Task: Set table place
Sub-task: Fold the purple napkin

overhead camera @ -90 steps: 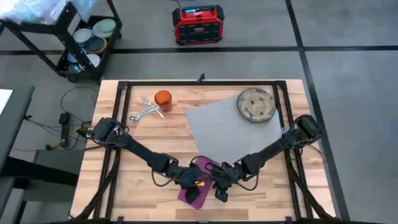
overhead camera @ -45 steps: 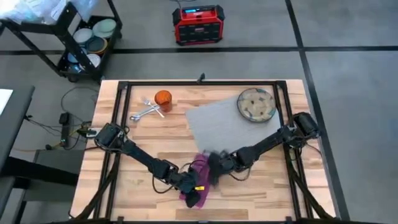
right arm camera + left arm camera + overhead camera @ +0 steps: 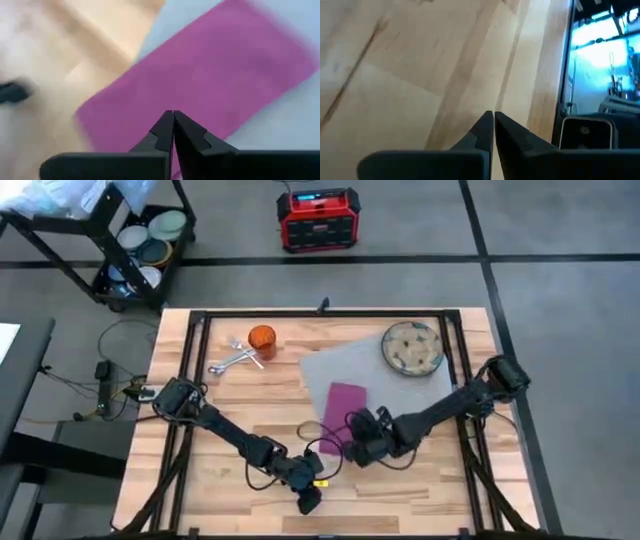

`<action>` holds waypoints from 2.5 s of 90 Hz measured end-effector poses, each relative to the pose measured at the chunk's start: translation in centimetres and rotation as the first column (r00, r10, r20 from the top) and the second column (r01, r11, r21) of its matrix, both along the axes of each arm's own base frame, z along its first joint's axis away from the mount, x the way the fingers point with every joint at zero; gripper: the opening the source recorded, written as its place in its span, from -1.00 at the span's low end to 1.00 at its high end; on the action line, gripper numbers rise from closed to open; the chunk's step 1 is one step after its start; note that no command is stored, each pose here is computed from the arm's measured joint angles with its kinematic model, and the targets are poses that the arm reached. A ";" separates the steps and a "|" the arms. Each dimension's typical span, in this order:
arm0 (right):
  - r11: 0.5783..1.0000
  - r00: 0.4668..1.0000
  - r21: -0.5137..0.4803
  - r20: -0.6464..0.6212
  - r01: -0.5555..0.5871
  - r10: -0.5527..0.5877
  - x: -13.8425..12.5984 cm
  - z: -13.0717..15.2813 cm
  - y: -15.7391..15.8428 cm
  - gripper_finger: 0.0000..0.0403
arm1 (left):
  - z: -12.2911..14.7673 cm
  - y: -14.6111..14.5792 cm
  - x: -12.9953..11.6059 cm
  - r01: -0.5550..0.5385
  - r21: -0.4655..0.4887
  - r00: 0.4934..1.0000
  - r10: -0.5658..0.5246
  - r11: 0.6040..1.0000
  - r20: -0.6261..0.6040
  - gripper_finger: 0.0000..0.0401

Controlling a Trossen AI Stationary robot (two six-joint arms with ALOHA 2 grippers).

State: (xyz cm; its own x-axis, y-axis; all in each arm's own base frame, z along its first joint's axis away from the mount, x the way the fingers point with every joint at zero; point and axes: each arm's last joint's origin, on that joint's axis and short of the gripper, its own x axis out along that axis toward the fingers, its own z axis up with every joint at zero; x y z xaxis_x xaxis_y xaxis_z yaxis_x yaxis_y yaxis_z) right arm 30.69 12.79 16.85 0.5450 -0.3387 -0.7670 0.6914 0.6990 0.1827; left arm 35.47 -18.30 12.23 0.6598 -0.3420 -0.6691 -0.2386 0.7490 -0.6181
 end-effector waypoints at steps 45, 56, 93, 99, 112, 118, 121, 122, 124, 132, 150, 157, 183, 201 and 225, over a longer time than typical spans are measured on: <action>0.996 0.995 -0.032 -0.062 0.078 -0.080 -2.2 2.9 -2.3 -1.00 | 2.8 9.5 4.1 -0.114 0.163 0.967 0.072 0.980 0.243 -1.00; 0.995 0.992 -0.048 -0.093 0.087 -0.091 -2.5 3.0 -2.7 -1.00 | 3.0 10.4 4.3 -0.100 0.149 0.968 0.062 0.984 0.244 -1.00; 1.000 0.991 -0.019 -0.135 0.020 -0.023 -2.3 2.9 -2.7 -1.00 | -1.0 7.3 3.8 0.151 -0.028 0.985 -0.148 0.988 0.092 -1.00; 1.000 0.991 -0.015 -0.137 0.005 -0.007 -2.5 2.9 -2.3 -1.00 | 0.0 7.0 3.3 0.155 -0.013 0.985 -0.153 0.988 0.084 -1.00; 1.000 0.992 -0.003 -0.128 -0.005 0.005 -2.7 2.9 -1.7 -1.00 | 3.9 7.2 2.9 0.070 0.141 0.975 -0.097 0.988 0.199 -1.00; 1.000 0.992 -0.001 -0.123 -0.002 0.002 -2.6 2.9 -1.7 -1.00 | 3.8 8.0 3.1 0.008 0.209 0.978 -0.052 0.978 0.203 -1.00; 1.000 0.992 -0.001 -0.125 0.000 0.000 -2.5 2.9 -1.9 -1.00 | 3.3 8.4 3.0 -0.003 0.228 0.983 -0.039 0.974 0.177 -1.00; 1.000 0.992 0.001 -0.126 0.001 -0.001 -2.5 2.9 -1.9 -1.00 | 3.1 8.6 3.0 -0.006 0.235 0.986 -0.034 0.972 0.166 -1.00; 1.000 0.992 0.006 -0.128 0.002 -0.001 -2.5 2.9 -2.0 -1.00 | 2.7 8.9 3.0 -0.009 0.245 0.989 -0.027 0.970 0.146 -1.00; 1.000 0.992 0.015 -0.129 0.007 -0.005 -2.3 2.9 -2.3 -1.00 | 1.9 10.0 3.2 -0.028 0.279 0.995 0.001 0.960 0.097 -1.00; 0.999 0.992 0.034 -0.128 0.006 -0.001 -2.2 2.9 -2.3 -1.00 | 0.6 11.0 2.2 0.064 0.405 0.997 -0.046 0.912 -0.055 -1.00; 0.999 0.991 0.034 -0.134 0.003 0.002 -2.1 2.9 -2.6 -1.00 | 0.3 10.7 1.7 0.165 0.348 0.984 -0.132 0.923 -0.117 -1.00; 0.993 0.990 0.086 -0.113 -0.076 0.086 -1.5 3.0 -2.4 -1.00 | -1.2 6.1 -2.4 0.501 0.066 0.800 -0.433 0.863 -0.415 -1.00; 0.952 0.966 0.177 -0.014 -0.251 0.257 -0.3 3.6 -1.7 -1.00 | 0.3 3.1 -4.8 0.506 0.032 0.767 -0.432 0.862 -0.475 -1.00; 0.861 0.893 0.249 0.212 -0.443 0.398 1.4 4.1 -1.9 -1.00 | 6.0 0.5 -5.0 0.294 0.134 0.946 -0.268 0.946 -0.184 -1.00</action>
